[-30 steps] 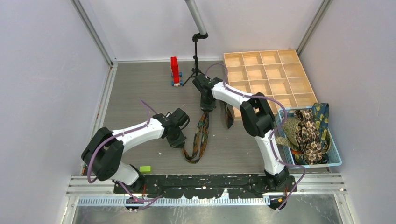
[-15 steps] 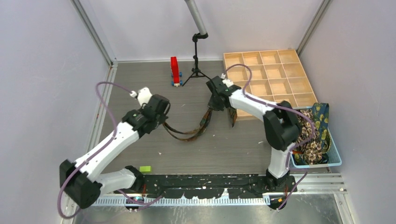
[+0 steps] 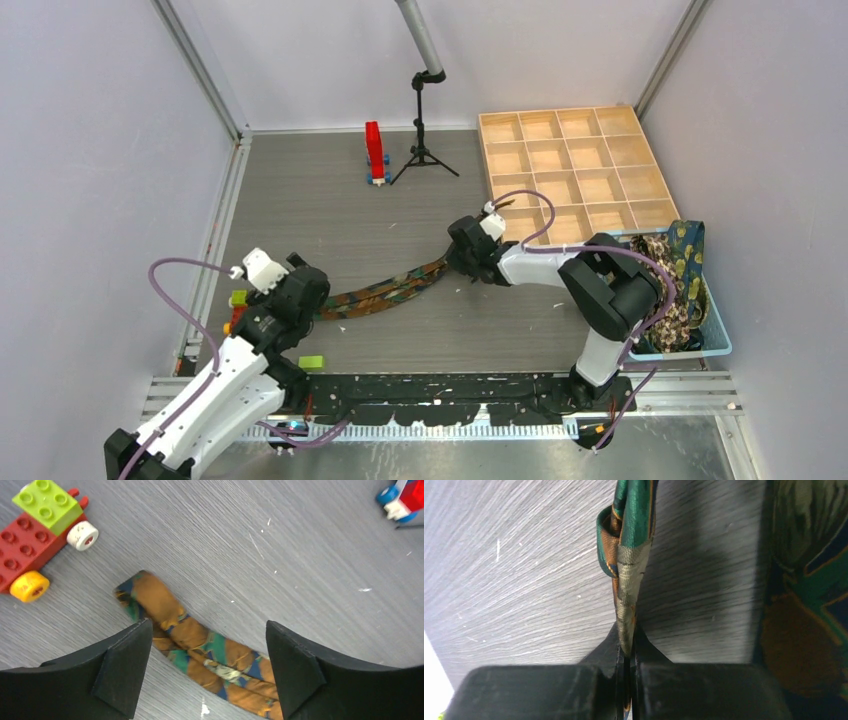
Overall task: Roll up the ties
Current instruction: Flatten out the tie at the center of the board.
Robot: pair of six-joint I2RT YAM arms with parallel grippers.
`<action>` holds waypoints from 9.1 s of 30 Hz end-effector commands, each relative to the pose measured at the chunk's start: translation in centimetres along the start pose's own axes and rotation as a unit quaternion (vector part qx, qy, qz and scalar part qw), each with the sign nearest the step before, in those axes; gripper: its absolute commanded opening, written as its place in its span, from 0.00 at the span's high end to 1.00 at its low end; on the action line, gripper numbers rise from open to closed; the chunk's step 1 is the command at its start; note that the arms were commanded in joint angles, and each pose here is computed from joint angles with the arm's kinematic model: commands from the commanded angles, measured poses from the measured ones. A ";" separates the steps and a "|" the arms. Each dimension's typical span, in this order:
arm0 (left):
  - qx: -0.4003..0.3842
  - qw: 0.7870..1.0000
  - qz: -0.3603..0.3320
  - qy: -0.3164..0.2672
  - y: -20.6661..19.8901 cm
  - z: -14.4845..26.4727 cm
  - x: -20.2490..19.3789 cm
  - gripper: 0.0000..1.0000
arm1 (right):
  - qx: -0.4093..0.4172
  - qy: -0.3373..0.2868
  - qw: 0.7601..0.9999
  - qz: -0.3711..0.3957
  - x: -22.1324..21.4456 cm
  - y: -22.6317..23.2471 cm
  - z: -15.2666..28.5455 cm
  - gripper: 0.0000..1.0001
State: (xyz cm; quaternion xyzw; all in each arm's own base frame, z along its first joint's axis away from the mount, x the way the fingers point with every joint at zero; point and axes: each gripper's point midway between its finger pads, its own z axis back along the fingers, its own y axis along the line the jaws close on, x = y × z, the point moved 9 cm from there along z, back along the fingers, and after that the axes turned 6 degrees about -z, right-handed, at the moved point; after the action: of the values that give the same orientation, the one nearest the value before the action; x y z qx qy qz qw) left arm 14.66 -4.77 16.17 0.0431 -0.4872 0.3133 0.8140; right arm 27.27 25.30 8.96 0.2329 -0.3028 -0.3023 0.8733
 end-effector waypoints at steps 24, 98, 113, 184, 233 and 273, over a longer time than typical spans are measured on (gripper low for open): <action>-0.274 0.927 -0.147 0.208 -9.5 2.5 0.3 0.25 | -0.008 -0.065 0.977 0.201 1.3 -1.2 13.2 0.30; -0.241 0.909 -0.224 0.257 -11.3 0.7 -3.0 0.49 | -0.002 -0.076 0.980 -0.184 0.8 -9.9 17.6 0.13; -0.236 0.907 -0.232 0.260 -10.0 0.4 -4.0 0.49 | -0.053 -0.043 0.981 -0.181 -0.8 -9.6 13.2 0.24; -0.098 0.955 -0.116 0.257 -1.7 -2.5 -3.5 0.48 | -0.002 0.084 0.951 0.297 -14.0 5.8 14.1 0.34; -0.100 0.946 -0.130 0.280 -2.2 -3.8 -4.8 0.55 | -0.134 -0.124 0.961 0.210 -3.3 -3.8 11.5 1.00; -0.100 0.952 -0.133 0.256 -2.5 -3.8 -3.8 0.57 | -0.188 0.055 0.962 0.191 -3.4 -7.2 13.6 0.82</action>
State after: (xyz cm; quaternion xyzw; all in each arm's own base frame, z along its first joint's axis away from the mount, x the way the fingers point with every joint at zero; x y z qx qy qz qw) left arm 16.59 -7.05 10.87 -0.0546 -0.2604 0.1541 0.9516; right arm 15.64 20.22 14.57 0.0296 -0.2814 -0.1741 0.9432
